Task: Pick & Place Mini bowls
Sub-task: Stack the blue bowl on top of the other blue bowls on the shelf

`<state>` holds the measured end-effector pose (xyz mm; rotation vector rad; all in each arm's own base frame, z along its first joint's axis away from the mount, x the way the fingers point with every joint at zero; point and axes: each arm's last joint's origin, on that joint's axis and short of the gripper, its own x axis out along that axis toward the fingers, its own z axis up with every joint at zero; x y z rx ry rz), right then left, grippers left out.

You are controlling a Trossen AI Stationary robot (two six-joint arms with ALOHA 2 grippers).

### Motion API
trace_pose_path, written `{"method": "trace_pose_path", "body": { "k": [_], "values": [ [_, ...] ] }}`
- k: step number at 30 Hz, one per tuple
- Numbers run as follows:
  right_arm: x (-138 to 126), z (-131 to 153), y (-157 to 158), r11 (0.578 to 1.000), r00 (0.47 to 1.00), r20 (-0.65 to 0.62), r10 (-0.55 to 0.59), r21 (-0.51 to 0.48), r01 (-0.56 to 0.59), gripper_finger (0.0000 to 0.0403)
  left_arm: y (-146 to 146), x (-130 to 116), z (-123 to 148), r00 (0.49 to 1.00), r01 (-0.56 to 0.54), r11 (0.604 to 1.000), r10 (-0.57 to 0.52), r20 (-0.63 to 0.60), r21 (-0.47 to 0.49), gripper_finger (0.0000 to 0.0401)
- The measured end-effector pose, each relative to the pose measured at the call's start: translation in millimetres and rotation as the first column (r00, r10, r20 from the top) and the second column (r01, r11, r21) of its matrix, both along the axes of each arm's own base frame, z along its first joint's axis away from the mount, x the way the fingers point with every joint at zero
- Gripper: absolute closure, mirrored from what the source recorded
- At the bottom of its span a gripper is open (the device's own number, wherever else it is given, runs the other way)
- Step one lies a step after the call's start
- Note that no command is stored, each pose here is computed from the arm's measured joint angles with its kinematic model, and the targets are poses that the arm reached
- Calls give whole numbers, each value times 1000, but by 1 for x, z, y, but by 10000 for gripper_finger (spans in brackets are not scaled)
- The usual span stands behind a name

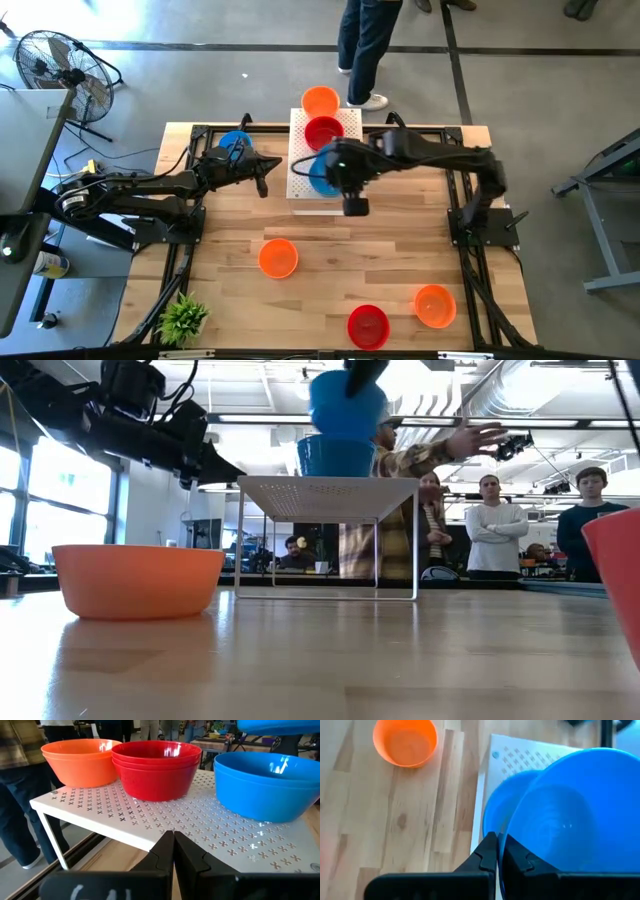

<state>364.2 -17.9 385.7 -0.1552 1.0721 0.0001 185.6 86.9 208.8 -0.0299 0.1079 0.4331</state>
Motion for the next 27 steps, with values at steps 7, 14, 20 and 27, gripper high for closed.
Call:
{"method": "trace_pose_path", "body": {
  "k": [7,14,20,27],
  "values": [
    [29,-23,-5,996,991,-103,88,-20,-90,402,0,0,0,1000,1,1000,-1,-3,3,396],
    [33,-34,-11,996,986,-147,81,-25,-86,402,0,0,-2,1000,-20,1000,20,-18,-1,396],
    [33,-34,-13,995,985,-147,89,-31,-95,387,0,0,-2,1000,-22,1000,22,-18,0,396],
    [33,-34,-13,995,985,-148,91,-32,-97,333,0,0,-2,1000,-22,1000,22,-19,-1,396]
  ]
}}
